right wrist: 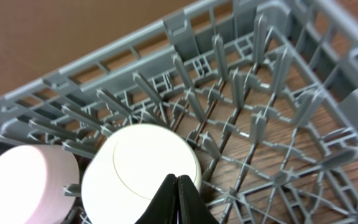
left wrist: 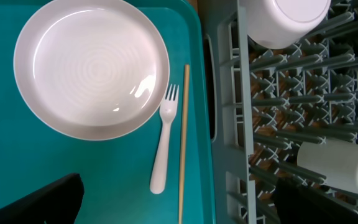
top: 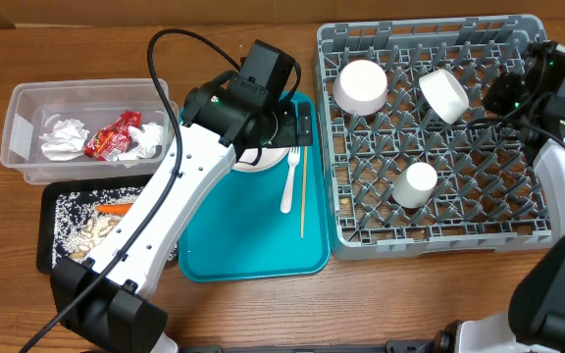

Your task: Sort waste into correct bins and load items into the dishwasher

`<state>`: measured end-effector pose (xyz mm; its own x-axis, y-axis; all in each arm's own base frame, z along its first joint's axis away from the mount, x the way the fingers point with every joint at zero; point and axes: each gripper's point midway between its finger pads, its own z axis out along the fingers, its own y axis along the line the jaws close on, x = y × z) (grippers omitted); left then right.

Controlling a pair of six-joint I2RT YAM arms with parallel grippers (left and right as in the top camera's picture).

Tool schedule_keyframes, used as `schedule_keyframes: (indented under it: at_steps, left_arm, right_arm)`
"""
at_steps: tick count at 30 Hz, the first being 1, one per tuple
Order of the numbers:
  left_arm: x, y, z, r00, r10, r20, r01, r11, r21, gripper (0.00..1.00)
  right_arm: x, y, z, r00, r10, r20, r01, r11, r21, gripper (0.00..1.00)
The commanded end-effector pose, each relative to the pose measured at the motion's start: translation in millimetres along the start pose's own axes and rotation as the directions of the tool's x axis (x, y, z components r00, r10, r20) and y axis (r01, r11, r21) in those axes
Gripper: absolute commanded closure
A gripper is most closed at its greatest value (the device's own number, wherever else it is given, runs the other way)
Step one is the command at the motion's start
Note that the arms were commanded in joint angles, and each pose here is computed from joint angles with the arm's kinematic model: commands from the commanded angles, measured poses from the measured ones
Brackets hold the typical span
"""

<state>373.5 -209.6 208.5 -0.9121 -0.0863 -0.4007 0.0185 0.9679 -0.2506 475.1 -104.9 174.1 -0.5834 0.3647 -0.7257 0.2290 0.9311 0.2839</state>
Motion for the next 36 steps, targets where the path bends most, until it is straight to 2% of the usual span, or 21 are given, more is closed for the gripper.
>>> schedule_keyframes:
  at_steps: [1,9,23,36]
  left_arm:
    - [-7.7,-3.8,-10.2,0.999,0.021,0.034,-0.021,1.0,0.01,0.0]
    - [-7.7,-3.8,-10.2,0.999,0.021,0.034,-0.021,1.0,0.01,0.0]
    - [-7.7,-3.8,-10.2,0.999,0.021,0.034,-0.021,1.0,0.01,0.0]
    - [-7.7,-3.7,-10.2,0.999,0.021,0.035,-0.021,1.0,0.01,0.0]
  right_arm:
    - [17.3,3.3,19.3,0.998,0.023,-0.056,-0.024,0.999,-0.029,0.96]
    - [43.3,10.3,42.0,0.99,0.032,-0.138,-0.046,0.994,-0.096,0.96]
    - [39.3,15.2,42.5,0.992,0.026,-0.122,-0.041,0.992,-0.121,0.96]
    - [64.2,58.2,44.9,0.98,-0.032,-0.194,-0.003,0.984,-0.18,0.96]
